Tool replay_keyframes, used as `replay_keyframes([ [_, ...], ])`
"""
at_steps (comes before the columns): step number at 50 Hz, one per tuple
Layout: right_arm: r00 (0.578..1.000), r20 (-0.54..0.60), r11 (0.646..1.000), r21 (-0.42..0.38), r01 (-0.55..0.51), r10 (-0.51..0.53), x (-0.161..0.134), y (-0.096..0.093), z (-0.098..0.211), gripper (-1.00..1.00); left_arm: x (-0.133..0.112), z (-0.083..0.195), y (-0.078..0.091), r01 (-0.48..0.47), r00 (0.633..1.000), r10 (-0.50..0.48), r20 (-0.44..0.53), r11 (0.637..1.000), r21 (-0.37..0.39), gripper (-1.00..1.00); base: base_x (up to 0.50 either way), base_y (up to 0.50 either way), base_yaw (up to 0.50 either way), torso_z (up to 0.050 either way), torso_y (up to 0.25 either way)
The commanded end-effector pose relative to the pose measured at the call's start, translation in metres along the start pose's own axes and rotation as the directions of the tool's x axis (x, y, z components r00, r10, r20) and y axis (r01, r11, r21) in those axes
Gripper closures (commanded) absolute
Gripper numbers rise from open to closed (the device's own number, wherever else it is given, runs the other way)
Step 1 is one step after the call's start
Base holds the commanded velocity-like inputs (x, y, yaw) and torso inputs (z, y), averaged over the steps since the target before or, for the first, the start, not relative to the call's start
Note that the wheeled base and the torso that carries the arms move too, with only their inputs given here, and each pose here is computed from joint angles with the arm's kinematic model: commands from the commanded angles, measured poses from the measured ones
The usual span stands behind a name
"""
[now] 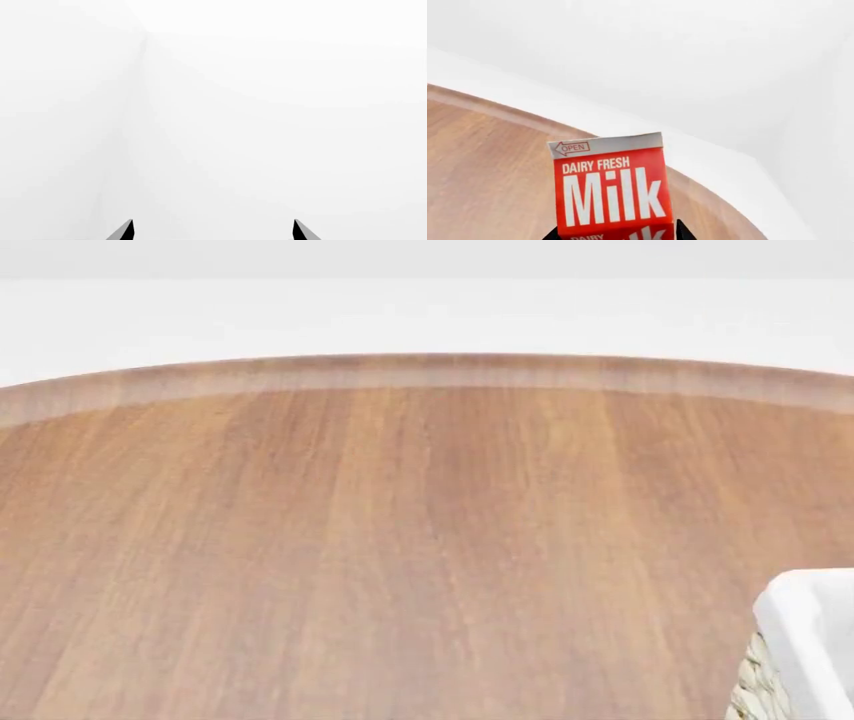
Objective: Pick the milk and place it in the basket.
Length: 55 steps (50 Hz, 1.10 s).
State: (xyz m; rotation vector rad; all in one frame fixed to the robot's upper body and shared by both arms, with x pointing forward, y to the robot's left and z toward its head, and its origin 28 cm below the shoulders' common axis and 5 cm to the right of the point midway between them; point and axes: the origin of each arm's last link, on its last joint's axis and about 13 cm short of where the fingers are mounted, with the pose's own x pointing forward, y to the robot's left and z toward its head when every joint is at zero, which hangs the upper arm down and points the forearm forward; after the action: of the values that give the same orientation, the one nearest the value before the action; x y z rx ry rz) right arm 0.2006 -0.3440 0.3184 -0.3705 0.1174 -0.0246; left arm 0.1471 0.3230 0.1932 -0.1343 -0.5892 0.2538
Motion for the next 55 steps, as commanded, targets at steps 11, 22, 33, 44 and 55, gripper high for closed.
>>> replay_keyframes([
  [11,0.998,-0.061,0.998,0.059,-0.004,0.008,0.027,-0.002,-0.021,1.0,-0.001,0.001,0.003,-0.009,1.0,0.008,0.014,1.0,0.014,-1.0,0.0,0.0,0.0,0.001,0.002],
  [22,0.991,-0.131,0.995,0.098,-0.002,0.015,0.029,-0.002,-0.037,1.0,-0.001,0.001,0.003,-0.009,1.0,0.009,0.015,1.0,0.017,-1.0,0.0,0.0,0.0,0.0,0.001],
  [33,0.986,-0.154,0.991,0.123,-0.045,0.063,0.028,0.004,-0.047,1.0,-0.001,0.001,0.003,-0.009,1.0,0.009,0.015,1.0,0.017,-1.0,0.0,0.0,0.0,0.001,0.002],
  [44,0.97,-0.204,0.986,0.126,-0.107,0.132,0.028,0.01,-0.055,1.0,-0.001,0.001,0.004,-0.011,1.0,0.011,0.015,1.0,0.018,-1.0,0.0,0.0,0.0,0.0,0.001],
  [55,0.953,-0.258,0.983,0.129,-0.13,0.16,0.026,0.012,-0.063,1.0,-0.001,0.001,0.004,-0.012,1.0,0.011,0.016,1.0,0.018,-1.0,0.0,0.0,0.0,0.001,0.001],
])
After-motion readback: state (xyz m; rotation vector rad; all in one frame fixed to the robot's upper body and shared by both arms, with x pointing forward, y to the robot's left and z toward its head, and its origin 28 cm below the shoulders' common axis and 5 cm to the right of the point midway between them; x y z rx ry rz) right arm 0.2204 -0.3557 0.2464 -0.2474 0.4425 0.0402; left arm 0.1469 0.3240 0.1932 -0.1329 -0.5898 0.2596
